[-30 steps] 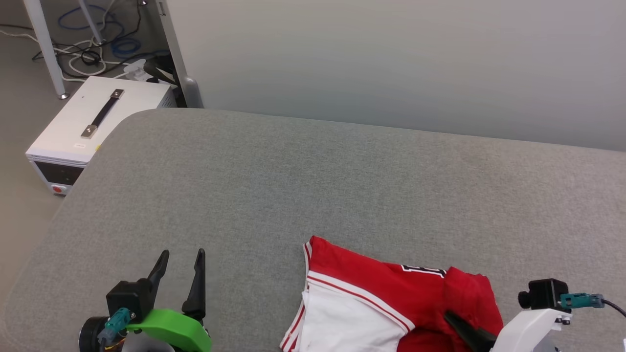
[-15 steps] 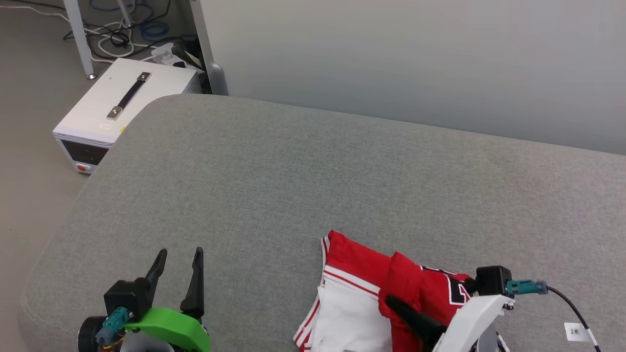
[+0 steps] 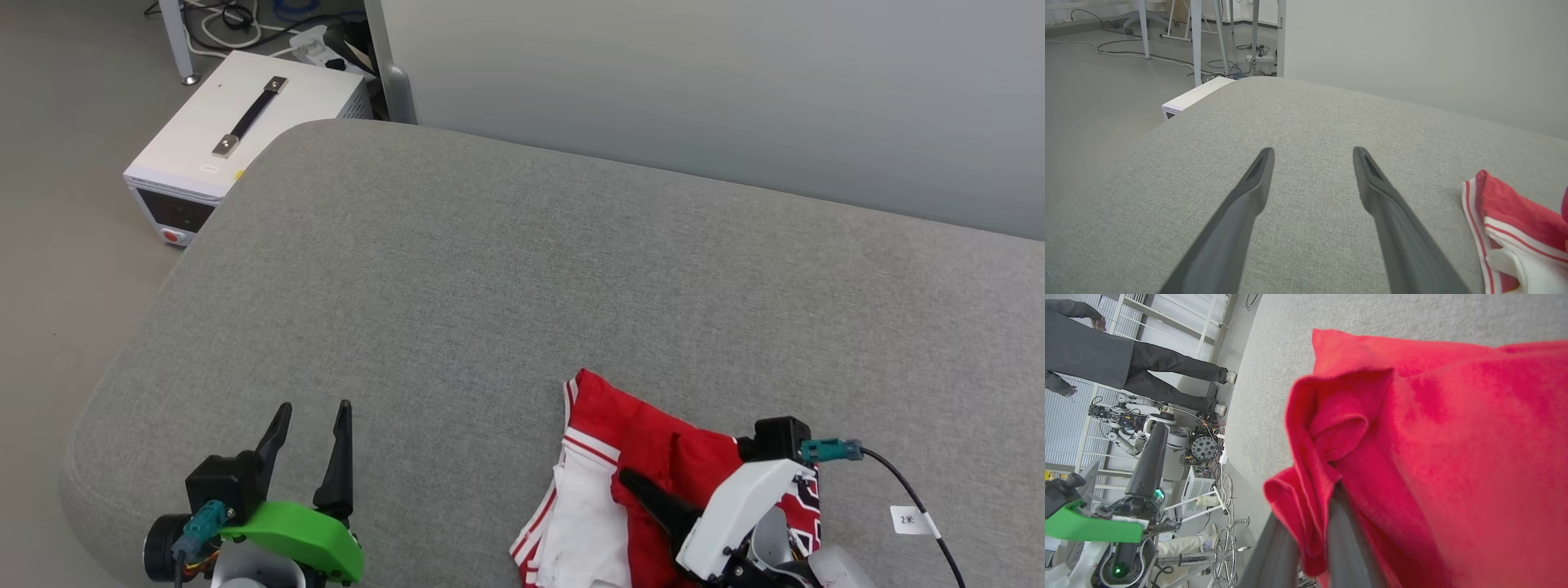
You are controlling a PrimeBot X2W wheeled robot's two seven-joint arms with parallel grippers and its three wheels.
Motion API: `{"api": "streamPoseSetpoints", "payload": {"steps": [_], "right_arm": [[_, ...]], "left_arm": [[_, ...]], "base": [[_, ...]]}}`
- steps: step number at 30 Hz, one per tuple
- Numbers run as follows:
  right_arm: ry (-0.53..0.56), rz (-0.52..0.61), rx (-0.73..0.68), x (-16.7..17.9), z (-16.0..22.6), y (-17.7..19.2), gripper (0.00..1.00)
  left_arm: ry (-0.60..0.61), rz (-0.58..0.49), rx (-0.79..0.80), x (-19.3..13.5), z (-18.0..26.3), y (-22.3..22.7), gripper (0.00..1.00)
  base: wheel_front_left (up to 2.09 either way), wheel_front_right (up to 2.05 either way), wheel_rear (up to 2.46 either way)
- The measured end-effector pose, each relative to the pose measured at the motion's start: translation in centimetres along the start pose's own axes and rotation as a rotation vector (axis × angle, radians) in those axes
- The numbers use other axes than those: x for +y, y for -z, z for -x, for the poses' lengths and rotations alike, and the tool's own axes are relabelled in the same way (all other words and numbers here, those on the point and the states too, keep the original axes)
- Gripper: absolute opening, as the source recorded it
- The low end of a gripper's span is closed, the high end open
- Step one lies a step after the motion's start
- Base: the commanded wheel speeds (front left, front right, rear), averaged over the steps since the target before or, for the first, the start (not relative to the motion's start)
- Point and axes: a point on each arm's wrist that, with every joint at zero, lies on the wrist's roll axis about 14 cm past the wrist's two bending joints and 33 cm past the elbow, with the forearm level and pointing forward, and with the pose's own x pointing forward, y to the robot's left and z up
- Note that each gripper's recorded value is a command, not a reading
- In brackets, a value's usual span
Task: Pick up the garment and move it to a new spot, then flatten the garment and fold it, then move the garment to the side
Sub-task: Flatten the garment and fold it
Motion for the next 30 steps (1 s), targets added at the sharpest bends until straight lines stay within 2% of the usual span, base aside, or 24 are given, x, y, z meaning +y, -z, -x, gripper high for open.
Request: {"api": "streamPoseSetpoints", "payload": {"steps": [1, 2, 3, 13, 17, 21, 27, 30], "right_arm": [[0.003, -0.002, 0.002, -0.1, -0.2, 0.1, 0.0], [0.008, -0.009, 0.017, -0.3, -0.5, 0.4, 0.52], [0.008, -0.018, 0.033, -0.4, -0.7, 0.7, 1.0], [-0.107, -0.089, 0.052, 3.1, -1.8, 0.7, 1.0], [-0.109, -0.062, 0.017, 3.4, -1.7, -0.4, 1.0], [-0.076, 0.101, -0.06, 3.2, -1.1, -3.1, 1.0], [0.014, 0.529, -0.295, 3.0, 2.5, -10.8, 1.0], [0.068, 0.686, -0.402, 2.7, 5.0, -13.9, 1.0]], "left_arm": [[-0.004, 0.0, 0.002, 0.1, 0.0, 0.1, 1.0], [-0.008, 0.0, 0.004, 0.2, 0.1, 0.1, 1.0], [-0.011, 0.0, 0.006, 0.3, 0.1, 0.2, 1.0], [-0.023, 0.007, 0.008, 0.5, 0.3, 0.3, 1.0], [-0.014, 0.004, 0.0, 0.2, 0.2, 0.1, 1.0], [0.016, 0.016, -0.016, -0.8, -0.1, -0.3, 1.0], [0.076, 0.037, -0.054, -2.9, -0.9, -1.4, 1.0], [0.119, 0.066, -0.057, -4.4, -1.3, -1.5, 1.0]], "base": [[0.0, 0.0, 0.0], [0.0, 0.0, 0.0], [0.0, 0.0, 0.0], [0.0, 0.0, 0.0], [0.0, 0.0, 0.0], [0.0, 0.0, 0.0], [0.0, 0.0, 0.0], [0.0, 0.0, 0.0]]}}
